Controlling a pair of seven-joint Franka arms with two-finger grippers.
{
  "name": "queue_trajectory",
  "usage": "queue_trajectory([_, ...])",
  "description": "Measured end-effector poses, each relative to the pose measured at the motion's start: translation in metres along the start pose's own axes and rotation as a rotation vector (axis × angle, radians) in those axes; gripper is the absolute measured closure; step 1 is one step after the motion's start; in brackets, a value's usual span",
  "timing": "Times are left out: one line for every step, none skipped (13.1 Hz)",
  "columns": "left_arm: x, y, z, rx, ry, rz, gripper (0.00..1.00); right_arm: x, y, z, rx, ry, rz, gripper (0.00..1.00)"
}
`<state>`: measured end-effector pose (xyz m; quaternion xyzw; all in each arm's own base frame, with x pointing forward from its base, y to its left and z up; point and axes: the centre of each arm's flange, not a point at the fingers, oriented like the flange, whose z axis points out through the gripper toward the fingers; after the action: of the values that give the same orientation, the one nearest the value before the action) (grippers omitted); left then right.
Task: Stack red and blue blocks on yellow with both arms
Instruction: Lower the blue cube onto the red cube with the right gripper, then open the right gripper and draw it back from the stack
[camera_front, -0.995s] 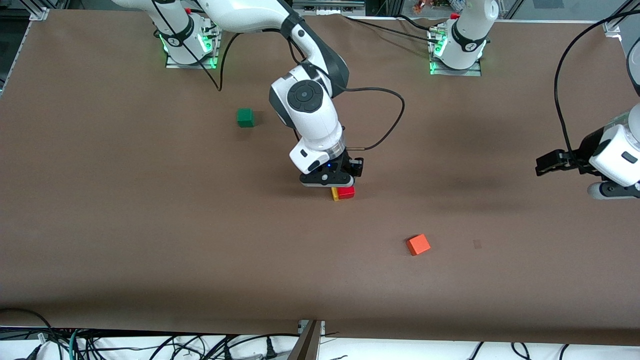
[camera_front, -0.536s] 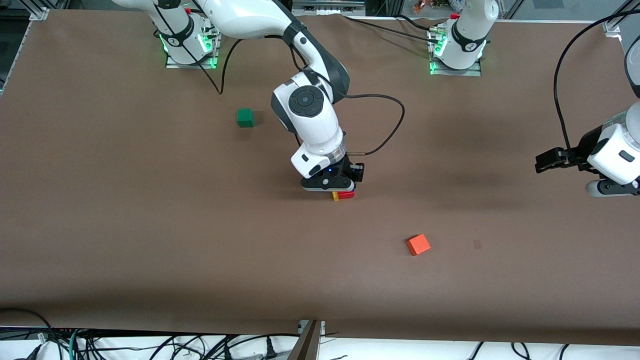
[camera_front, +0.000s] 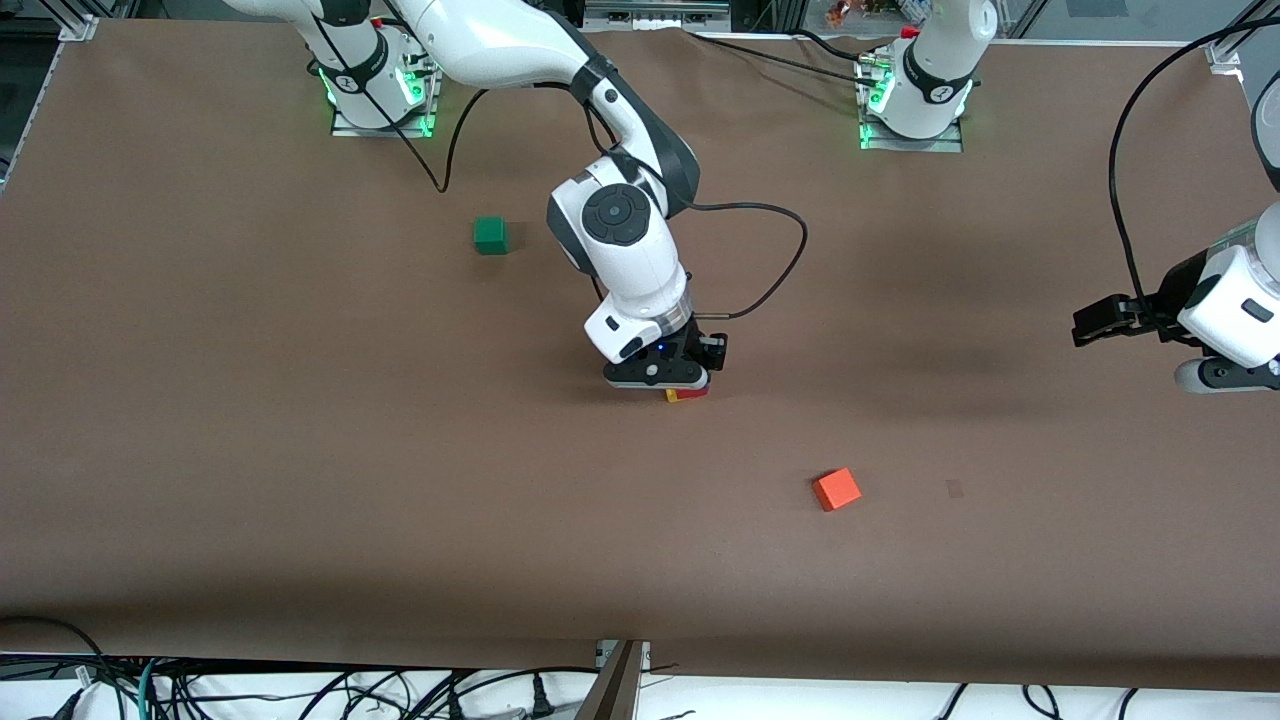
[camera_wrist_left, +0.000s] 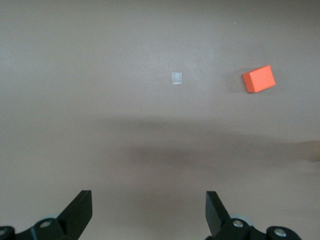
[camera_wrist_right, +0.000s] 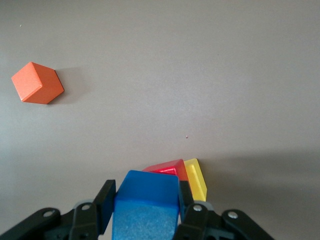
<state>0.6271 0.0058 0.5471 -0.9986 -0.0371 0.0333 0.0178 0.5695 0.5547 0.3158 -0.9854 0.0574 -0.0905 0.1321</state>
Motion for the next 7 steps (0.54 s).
queue_trajectory([0.000, 0.000, 0.000, 0.000, 0.000, 0.000, 0.00, 0.000, 0.000, 0.000, 0.001, 0.001, 0.000, 0.30])
queue_trajectory([0.000, 0.000, 0.000, 0.000, 0.000, 0.000, 0.00, 0.000, -0.001, -0.001, 0.003, 0.002, 0.000, 0.17])
queue_trajectory([0.000, 0.000, 0.000, 0.000, 0.000, 0.000, 0.00, 0.001, -0.002, -0.003, 0.005, 0.003, -0.001, 0.06])
queue_trajectory([0.000, 0.000, 0.000, 0.000, 0.000, 0.000, 0.00, 0.001, -0.003, -0.005, 0.005, 0.002, -0.001, 0.00])
queue_trajectory([0.000, 0.000, 0.000, 0.000, 0.000, 0.000, 0.00, 0.001, -0.003, -0.006, 0.001, -0.002, -0.001, 0.00])
queue_trajectory([0.000, 0.000, 0.000, 0.000, 0.000, 0.000, 0.00, 0.003, -0.002, -0.010, -0.006, -0.007, 0.000, 0.00])
queue_trajectory([0.000, 0.000, 0.000, 0.000, 0.000, 0.000, 0.00, 0.006, 0.000, -0.016, -0.018, -0.016, 0.003, 0.00])
